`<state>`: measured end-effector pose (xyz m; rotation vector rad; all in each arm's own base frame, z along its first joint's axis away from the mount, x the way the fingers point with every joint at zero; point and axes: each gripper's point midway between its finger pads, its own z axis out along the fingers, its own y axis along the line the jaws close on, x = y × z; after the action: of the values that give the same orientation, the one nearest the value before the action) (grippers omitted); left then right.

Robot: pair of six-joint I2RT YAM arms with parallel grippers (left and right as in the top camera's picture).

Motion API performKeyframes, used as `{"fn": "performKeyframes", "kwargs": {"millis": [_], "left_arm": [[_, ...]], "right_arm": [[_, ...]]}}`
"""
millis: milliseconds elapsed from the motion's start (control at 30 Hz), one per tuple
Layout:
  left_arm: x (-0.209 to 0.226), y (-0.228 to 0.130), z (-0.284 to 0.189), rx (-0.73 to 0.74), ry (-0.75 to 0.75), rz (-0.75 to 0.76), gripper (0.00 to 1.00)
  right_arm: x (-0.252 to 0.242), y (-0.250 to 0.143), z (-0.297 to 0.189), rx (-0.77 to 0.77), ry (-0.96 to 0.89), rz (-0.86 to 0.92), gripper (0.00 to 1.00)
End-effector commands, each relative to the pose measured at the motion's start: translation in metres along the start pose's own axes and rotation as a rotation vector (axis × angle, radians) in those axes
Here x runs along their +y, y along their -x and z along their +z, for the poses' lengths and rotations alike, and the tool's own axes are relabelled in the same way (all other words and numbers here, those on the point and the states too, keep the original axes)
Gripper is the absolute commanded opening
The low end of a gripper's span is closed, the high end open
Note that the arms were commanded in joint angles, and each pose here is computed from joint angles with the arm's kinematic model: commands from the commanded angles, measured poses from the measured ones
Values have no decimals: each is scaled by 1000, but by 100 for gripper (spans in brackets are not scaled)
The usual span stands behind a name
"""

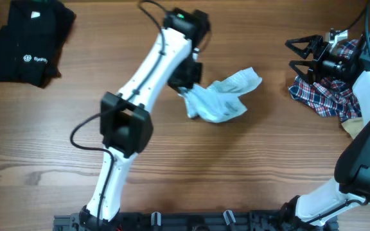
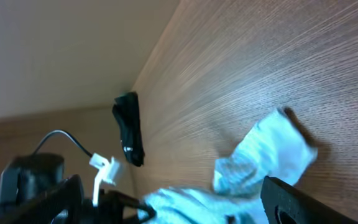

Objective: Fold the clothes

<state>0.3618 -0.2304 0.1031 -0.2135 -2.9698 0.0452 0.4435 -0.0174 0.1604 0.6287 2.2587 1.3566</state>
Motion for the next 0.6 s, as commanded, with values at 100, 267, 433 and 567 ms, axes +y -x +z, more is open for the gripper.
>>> {"fn": "performKeyframes", "kwargs": {"millis": [100, 267, 433, 567], "left_arm": [[99, 28, -20, -57, 23, -253, 21], [108, 32, -21, -66, 16, -272, 19], [90, 34, -20, -85, 15, -227, 36], [75, 35, -19, -110, 48, -123, 82]], "right_arm": [[6, 2, -4, -24, -20, -40, 92], [6, 2, -4, -24, -19, -37, 92], [6, 2, -4, -24, -19, -38, 92], [6, 2, -4, -24, -19, -38, 92]]}}
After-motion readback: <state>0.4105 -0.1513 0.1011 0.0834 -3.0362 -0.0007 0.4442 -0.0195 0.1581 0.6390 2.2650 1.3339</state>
